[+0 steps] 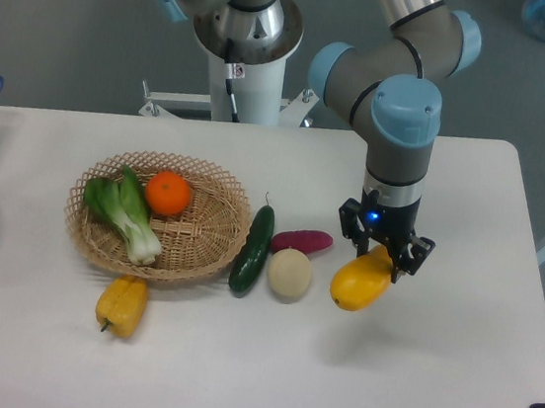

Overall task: Place the mango in the basket
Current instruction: 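Hold the yellow mango in the gripper above the table, then carry the held mango over the cucumber toward the wicker basket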

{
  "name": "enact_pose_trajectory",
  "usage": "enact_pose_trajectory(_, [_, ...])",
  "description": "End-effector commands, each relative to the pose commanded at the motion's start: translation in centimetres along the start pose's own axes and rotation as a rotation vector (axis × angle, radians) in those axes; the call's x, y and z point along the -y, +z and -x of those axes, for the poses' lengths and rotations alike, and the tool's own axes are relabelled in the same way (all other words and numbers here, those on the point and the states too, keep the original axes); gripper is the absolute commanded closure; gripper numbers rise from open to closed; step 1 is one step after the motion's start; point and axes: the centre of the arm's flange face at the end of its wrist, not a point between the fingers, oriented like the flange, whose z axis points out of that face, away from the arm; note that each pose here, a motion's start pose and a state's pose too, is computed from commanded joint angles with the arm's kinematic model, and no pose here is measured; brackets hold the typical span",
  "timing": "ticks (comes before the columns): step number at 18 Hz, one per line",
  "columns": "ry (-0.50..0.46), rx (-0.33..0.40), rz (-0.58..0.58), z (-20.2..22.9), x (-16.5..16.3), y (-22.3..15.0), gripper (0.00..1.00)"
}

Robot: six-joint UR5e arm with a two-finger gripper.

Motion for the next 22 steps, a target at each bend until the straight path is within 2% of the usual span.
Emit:
enact_pose_trajectory(5, [0.0,0.004,-0.002,0.2,0.1,-0.2,0.75])
enact_pose_trajectory(9, [0.007,-0.033,0.004,-0.6,0.3,0.4,0.76])
enact_pose_trajectory(17, [0.137,-0.094,-0.013,-8.5,6.1,0.8,0.76])
enact_pose_trajectory(22, [0.228,-0.131,-0.017,-14.8,8.4,0.6,0.76])
